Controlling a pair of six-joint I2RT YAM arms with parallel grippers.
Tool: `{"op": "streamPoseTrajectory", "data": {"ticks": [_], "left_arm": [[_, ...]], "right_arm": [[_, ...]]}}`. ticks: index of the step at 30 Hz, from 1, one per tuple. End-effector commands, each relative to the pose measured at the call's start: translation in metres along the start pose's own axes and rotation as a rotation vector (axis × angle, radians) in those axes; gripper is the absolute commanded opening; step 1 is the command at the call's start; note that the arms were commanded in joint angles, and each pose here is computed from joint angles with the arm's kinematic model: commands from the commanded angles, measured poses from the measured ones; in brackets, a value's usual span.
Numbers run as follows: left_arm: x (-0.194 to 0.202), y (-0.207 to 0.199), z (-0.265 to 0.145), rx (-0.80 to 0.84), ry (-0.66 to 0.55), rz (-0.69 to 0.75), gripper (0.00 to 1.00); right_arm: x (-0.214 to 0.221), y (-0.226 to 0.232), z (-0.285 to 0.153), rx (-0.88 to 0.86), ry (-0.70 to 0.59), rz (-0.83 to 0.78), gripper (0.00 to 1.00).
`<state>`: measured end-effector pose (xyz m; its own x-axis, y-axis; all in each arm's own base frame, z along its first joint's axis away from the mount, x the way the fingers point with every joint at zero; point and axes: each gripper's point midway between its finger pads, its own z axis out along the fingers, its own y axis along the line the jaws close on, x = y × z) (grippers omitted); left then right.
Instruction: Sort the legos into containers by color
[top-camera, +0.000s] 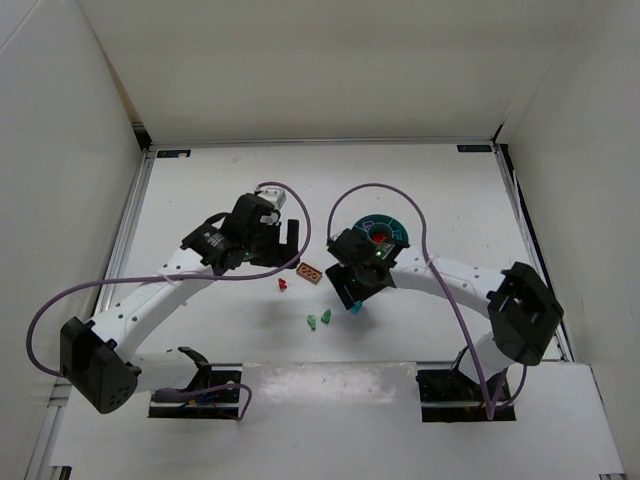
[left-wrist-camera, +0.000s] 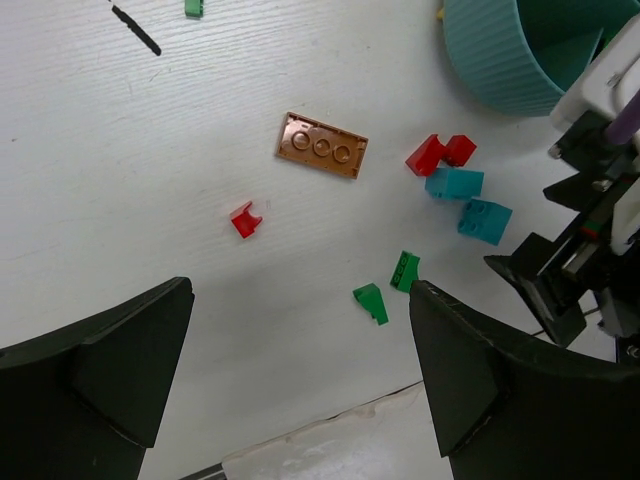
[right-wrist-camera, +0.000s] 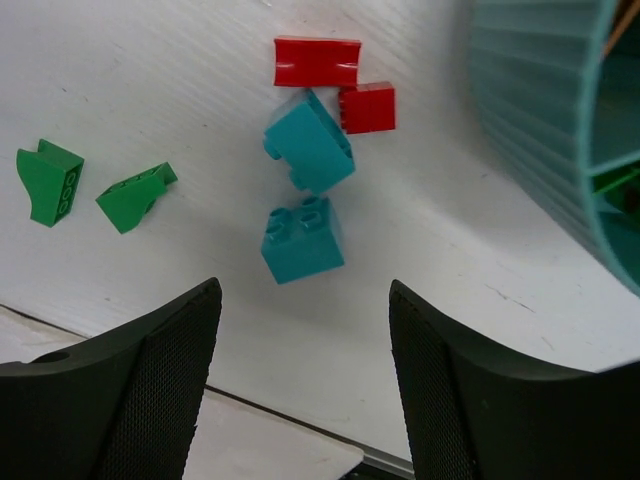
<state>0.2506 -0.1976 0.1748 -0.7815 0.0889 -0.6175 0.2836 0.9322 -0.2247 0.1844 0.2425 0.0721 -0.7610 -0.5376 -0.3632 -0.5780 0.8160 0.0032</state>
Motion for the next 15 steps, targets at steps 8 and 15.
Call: {"op": "streamPoseTrajectory", "data": {"ticks": [8, 15], "left_arm": [[0.005, 0.005, -0.006, -0.021, -0.029, -0.028, 1.00], [0.009, 0.009, -0.001, -0.049, -0.007, -0.030, 1.00]], "right_arm": [[0.003, 0.012, 0.027, -0.010, -0.035, 0.064, 0.71], [0.004, 0.019, 0.036, -0.061, -0.066, 0.036, 0.67]]}}
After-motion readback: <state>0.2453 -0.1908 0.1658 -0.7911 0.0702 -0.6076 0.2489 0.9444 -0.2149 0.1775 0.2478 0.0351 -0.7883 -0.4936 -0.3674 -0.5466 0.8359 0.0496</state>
